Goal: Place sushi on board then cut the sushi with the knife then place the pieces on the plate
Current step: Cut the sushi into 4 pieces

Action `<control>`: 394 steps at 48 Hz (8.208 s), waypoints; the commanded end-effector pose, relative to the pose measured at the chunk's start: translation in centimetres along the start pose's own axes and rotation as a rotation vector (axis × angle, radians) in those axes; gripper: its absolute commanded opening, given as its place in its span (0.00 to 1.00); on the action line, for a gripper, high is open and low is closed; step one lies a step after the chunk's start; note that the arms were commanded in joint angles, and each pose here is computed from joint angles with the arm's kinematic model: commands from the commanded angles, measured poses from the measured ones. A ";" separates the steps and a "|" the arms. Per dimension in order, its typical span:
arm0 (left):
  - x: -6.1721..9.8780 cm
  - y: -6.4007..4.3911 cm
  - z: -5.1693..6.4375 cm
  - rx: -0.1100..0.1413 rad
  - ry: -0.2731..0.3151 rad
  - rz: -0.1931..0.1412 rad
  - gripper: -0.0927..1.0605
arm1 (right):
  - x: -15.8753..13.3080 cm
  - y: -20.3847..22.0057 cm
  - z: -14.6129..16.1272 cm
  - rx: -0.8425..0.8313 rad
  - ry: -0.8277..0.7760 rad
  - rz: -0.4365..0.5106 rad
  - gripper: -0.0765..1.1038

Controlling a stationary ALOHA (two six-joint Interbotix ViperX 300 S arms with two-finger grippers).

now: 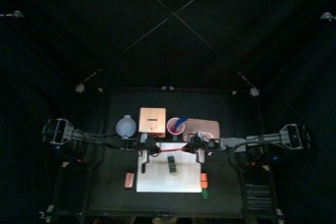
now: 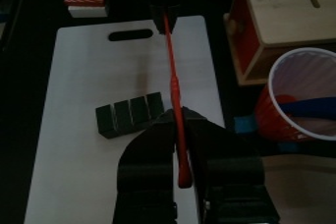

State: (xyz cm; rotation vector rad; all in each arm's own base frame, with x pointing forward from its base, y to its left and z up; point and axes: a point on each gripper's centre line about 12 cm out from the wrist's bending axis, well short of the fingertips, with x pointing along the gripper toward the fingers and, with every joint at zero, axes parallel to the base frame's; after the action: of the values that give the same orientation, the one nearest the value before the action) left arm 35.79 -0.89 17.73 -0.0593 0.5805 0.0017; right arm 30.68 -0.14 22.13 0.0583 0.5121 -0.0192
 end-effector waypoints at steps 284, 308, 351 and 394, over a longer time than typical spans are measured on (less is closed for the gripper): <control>4.3 -6.9 -3.1 -0.060 0.195 -0.119 0.41 | 3.3 1.0 -5.8 0.120 0.443 -0.005 0.35; 3.5 -6.9 -2.3 -0.042 0.165 -0.125 0.41 | 2.9 0.9 -5.2 0.120 0.418 -0.005 0.35; 5.2 -6.7 -5.0 -0.038 0.248 -0.108 0.41 | 5.0 1.4 -8.6 0.120 0.549 -0.007 0.34; 4.2 -6.3 -3.8 -0.011 0.224 -0.113 0.41 | 3.0 1.3 -4.2 0.086 0.399 0.005 0.34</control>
State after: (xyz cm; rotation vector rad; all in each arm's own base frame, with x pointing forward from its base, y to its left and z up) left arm 37.78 -6.83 12.35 -0.1267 0.7909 -0.0864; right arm 31.29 1.86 15.79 0.1375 0.9490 -0.0128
